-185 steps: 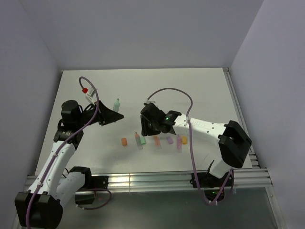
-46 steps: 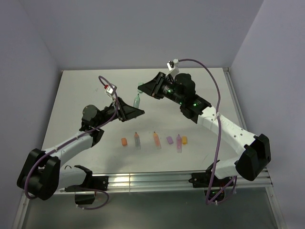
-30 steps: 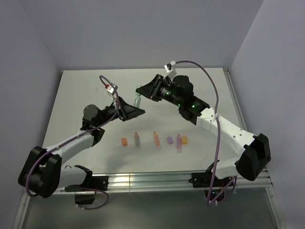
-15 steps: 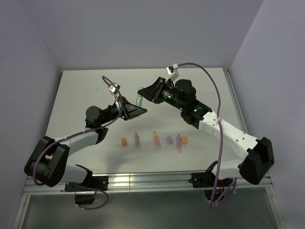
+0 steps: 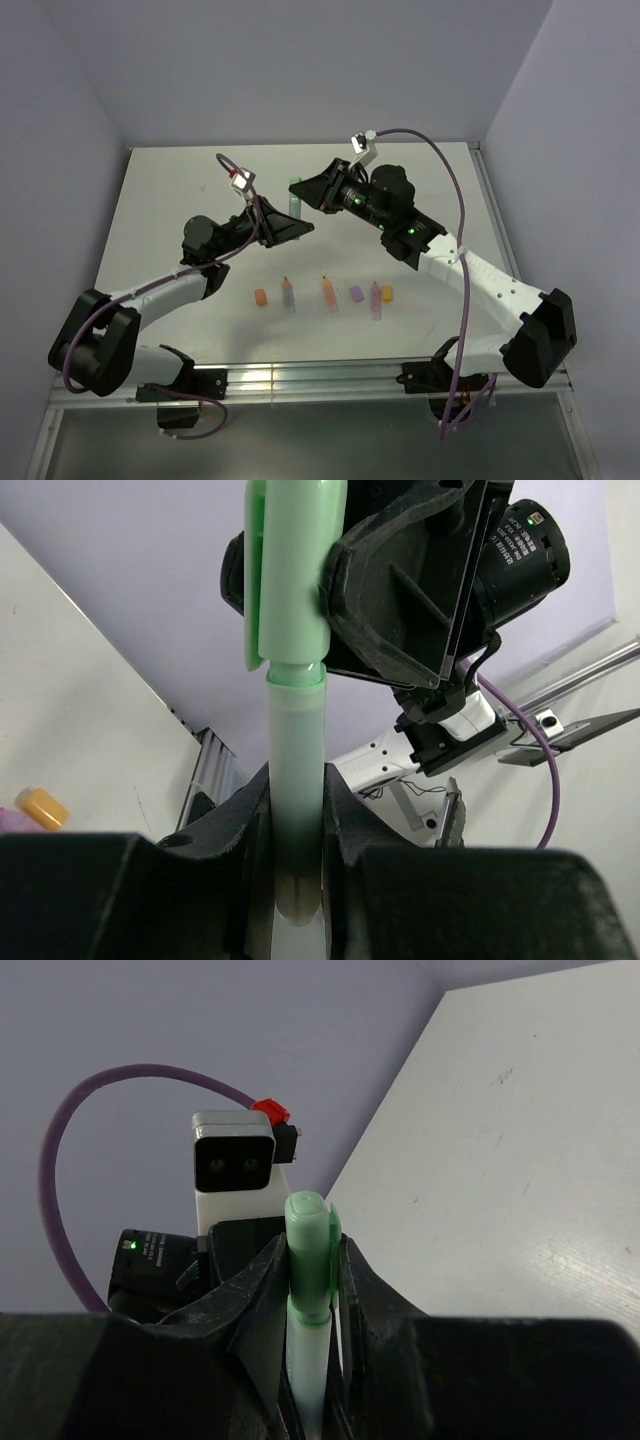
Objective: Insert the pens into the pen caps
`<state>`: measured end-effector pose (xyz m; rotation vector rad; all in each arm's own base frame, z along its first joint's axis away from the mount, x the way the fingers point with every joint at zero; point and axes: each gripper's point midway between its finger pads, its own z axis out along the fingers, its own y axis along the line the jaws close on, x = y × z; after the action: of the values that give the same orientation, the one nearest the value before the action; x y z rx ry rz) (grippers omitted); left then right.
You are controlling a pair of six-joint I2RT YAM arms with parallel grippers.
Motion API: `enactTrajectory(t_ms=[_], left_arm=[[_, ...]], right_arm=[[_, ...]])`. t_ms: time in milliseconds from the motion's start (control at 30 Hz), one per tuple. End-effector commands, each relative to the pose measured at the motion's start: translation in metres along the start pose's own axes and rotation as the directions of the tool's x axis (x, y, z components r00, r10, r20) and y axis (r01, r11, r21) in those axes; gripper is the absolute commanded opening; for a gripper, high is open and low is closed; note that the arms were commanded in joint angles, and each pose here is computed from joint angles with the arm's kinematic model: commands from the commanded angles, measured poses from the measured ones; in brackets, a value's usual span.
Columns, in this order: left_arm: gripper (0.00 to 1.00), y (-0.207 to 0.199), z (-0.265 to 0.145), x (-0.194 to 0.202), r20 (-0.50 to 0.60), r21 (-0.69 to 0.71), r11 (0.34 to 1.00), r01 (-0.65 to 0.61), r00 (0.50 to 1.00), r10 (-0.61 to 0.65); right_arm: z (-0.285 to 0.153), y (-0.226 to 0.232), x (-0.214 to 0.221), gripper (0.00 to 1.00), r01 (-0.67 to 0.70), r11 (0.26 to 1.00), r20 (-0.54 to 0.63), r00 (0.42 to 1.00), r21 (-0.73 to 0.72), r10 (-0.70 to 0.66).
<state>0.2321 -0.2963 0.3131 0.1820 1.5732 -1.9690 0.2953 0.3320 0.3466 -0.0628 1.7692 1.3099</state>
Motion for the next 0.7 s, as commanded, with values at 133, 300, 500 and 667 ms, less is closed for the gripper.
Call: enactTrajectory(t_ms=[133, 300, 500, 667], left_arm=[[0.00, -0.038, 0.010, -0.029, 0.108, 0.073, 0.988, -0.133, 0.986, 0.124], [0.00, -0.044, 0.008, -0.030, 0.111, 0.045, 0.984, -0.170, 0.980, 0.165], [0.00, -0.056, 0.005, -0.031, 0.097, 0.028, 0.970, -0.241, 0.967, 0.237], [0.00, -0.072, -0.003, -0.030, 0.106, 0.047, 0.950, -0.308, 0.947, 0.302]], right_arm=[[-0.016, 0.039, 0.026, 0.00, 0.052, 0.990, -0.120, 0.990, -0.129, -0.068], [-0.021, 0.048, 0.041, 0.00, 0.091, 0.977, -0.159, 0.980, -0.193, -0.122], [-0.032, 0.065, 0.060, 0.00, 0.127, 0.952, -0.176, 0.968, -0.280, -0.181], [-0.043, 0.083, 0.058, 0.00, 0.138, 0.921, -0.146, 0.968, -0.363, -0.203]])
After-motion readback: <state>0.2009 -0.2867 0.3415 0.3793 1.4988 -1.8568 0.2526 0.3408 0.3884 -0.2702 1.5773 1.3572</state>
